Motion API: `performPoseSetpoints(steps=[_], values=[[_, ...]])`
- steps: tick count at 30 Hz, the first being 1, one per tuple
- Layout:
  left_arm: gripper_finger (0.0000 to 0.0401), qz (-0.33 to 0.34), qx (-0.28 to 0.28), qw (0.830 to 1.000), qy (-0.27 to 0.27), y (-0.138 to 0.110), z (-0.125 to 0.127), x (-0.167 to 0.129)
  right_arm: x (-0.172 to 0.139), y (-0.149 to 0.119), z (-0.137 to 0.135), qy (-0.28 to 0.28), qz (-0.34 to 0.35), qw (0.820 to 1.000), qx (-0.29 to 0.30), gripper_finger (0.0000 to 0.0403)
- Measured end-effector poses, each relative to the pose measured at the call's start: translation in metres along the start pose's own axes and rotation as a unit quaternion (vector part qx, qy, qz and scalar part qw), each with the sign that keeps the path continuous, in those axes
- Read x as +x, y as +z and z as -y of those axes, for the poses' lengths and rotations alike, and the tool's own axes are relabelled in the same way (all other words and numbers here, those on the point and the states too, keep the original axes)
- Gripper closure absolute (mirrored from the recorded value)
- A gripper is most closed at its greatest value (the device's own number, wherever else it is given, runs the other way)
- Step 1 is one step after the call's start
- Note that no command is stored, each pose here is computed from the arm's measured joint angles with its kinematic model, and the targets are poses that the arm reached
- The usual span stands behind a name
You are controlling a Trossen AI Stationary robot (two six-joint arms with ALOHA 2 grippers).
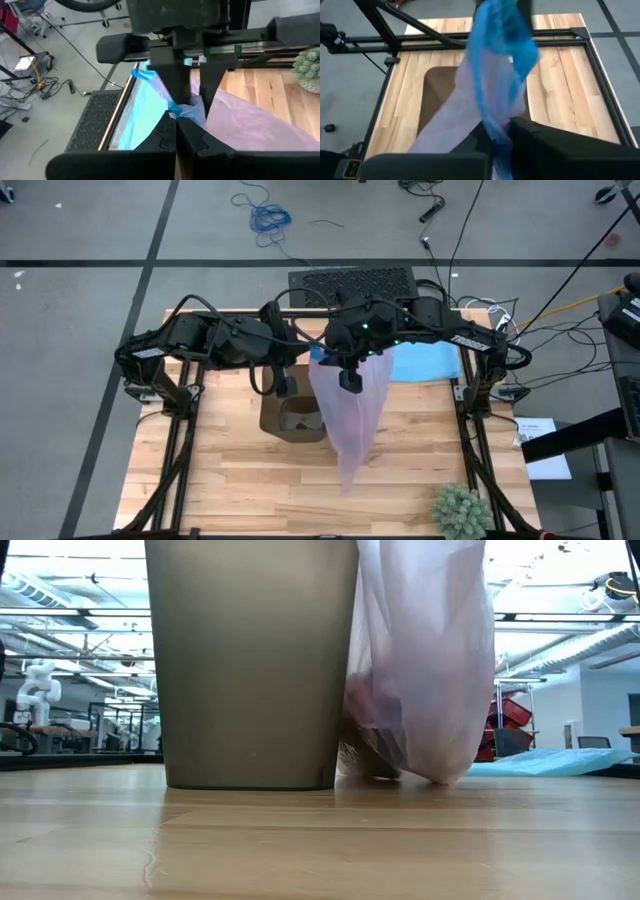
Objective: Place trash/remove bag and relplace
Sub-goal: Close the trash bag
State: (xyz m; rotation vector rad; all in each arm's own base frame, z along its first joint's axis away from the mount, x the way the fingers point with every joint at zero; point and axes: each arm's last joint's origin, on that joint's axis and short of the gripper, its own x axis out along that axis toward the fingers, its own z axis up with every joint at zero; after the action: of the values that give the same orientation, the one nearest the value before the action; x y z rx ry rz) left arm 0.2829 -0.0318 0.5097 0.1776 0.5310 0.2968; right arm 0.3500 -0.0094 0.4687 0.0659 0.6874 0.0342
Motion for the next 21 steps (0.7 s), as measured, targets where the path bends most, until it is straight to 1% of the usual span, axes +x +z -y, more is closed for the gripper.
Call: performPoseSetpoints(steps=[5,10,16,21], values=[[0.0401,0.010,0.007,1.000,0.012,0.000,-0.005,-0.009,-0.003,-0.007,-0.001,0.000,-0.032,0.999,-0.001,0.0400],[0.0401,0.057,-0.014,0.998,0.024,0.005,-0.017,-0.031,-0.004,-0.008,-0.001,0.000,-0.038,0.999,-0.002,0.0402],[0.0401,0.093,-0.035,0.994,0.040,0.005,-0.031,-0.058,-0.008,-0.010,-0.001,0.001,-0.047,0.999,-0.002,0.0403],[0.0401,0.118,-0.050,0.990,0.052,0.006,-0.038,-0.070,-0.009,-0.016,-0.001,0.002,-0.075,0.997,-0.001,0.0403]])
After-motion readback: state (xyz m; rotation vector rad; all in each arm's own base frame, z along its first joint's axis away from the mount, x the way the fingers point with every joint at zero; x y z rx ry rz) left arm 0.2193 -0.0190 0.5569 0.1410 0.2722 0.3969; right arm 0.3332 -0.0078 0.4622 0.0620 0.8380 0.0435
